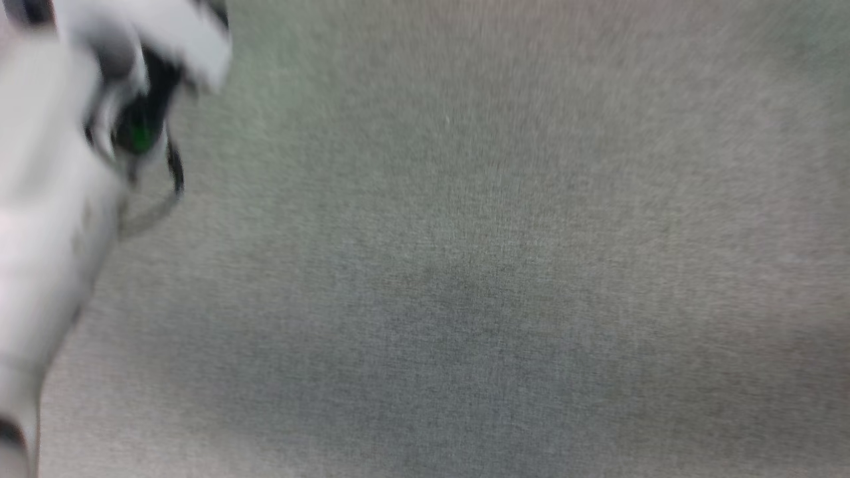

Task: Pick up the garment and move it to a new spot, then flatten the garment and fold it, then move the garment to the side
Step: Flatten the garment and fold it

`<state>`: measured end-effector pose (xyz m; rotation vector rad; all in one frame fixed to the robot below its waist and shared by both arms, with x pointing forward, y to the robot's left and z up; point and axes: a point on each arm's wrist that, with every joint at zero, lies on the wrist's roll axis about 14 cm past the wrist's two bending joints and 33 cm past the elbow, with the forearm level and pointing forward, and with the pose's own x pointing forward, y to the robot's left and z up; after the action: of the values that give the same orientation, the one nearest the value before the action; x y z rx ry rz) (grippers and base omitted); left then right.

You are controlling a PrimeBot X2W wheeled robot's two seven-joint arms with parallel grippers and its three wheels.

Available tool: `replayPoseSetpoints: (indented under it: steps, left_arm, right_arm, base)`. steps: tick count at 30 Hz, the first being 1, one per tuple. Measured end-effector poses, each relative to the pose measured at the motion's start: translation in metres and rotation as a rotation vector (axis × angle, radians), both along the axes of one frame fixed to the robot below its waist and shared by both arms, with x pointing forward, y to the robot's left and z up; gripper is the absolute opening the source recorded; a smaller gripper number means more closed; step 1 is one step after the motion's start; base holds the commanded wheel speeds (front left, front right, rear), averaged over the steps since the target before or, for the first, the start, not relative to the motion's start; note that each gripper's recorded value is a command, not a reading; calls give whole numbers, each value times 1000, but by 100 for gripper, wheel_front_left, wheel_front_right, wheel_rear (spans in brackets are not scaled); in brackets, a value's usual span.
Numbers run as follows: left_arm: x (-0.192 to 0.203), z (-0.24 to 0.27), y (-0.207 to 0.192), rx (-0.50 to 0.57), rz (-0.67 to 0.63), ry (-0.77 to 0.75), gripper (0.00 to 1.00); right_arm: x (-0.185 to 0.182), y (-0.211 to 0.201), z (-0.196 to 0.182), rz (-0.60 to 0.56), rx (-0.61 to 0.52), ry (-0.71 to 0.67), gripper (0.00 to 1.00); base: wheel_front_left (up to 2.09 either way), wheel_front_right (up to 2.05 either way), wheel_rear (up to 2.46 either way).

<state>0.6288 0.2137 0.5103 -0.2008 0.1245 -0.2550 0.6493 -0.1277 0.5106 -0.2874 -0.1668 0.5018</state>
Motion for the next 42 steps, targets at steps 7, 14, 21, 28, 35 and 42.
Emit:
replayPoseSetpoints:
  steps: [7,14,21,28,35,42]
  left_arm:
    - [-91,-24,6,-8,-18,122,0]
    - [-178,-41,8,10,24,208,0]
    - [-243,-53,16,-6,120,274,0]
    - [-290,-81,24,-48,225,401,0]
    - [-317,-103,26,-81,291,499,0]
    - [-322,-116,24,-88,314,541,0]
  right_arm:
    - [-77,-19,2,18,-23,69,0]
    - [-149,-48,-8,-38,-43,133,0]
    - [-216,-68,-33,-90,-67,215,0]
    - [-271,-82,-74,-143,-90,354,0]
    - [-295,-99,-101,-204,-82,454,0]
    - [-302,-91,-114,-196,-64,497,0]
  base:
    - [0,0,0]
    - [0,0,0]
    - [0,0,0]
    - [0,0,0]
    - [0,0,0]
    - [0,0,0]
